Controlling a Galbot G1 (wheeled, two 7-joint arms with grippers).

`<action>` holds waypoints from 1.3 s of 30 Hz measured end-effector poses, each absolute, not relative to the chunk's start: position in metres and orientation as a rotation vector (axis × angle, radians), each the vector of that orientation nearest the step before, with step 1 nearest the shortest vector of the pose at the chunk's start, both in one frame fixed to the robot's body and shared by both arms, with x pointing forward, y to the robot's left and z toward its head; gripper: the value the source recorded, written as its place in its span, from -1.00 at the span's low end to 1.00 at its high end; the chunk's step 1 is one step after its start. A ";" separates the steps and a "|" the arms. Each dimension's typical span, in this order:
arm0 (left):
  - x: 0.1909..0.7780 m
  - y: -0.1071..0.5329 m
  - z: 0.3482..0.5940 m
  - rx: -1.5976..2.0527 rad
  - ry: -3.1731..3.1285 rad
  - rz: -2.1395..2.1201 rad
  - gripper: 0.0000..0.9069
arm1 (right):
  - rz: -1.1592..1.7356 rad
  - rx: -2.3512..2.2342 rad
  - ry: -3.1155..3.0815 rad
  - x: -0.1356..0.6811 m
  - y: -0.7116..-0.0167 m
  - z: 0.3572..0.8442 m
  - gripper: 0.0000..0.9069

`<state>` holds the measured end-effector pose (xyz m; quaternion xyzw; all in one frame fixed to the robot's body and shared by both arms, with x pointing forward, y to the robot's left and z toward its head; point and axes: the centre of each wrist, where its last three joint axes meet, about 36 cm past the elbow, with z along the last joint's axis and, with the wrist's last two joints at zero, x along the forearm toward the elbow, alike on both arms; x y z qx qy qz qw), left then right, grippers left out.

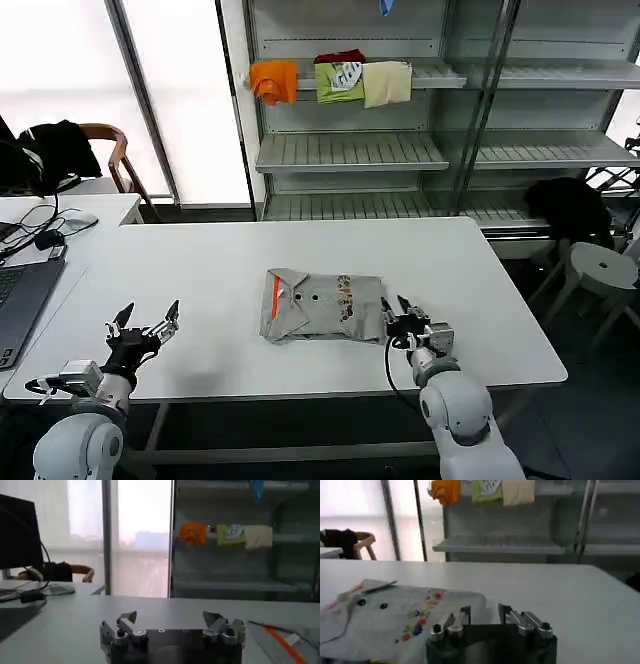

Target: Fold and organize the clothes.

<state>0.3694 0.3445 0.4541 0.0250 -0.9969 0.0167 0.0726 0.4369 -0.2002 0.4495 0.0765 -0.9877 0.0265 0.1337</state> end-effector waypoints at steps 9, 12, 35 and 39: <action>0.373 0.339 0.451 0.070 -3.003 0.078 1.00 | 0.339 0.044 -2.918 0.411 -0.253 0.458 1.00; 0.375 0.336 0.452 0.070 -3.003 0.095 1.00 | 0.391 -0.010 -2.920 0.402 -0.267 0.460 1.00; 0.362 0.329 0.435 0.037 -2.982 0.087 1.00 | 0.412 0.040 -2.960 0.377 -0.295 0.468 1.00; 0.360 0.328 0.432 0.028 -2.999 0.093 1.00 | 0.400 0.069 -2.972 0.377 -0.293 0.469 1.00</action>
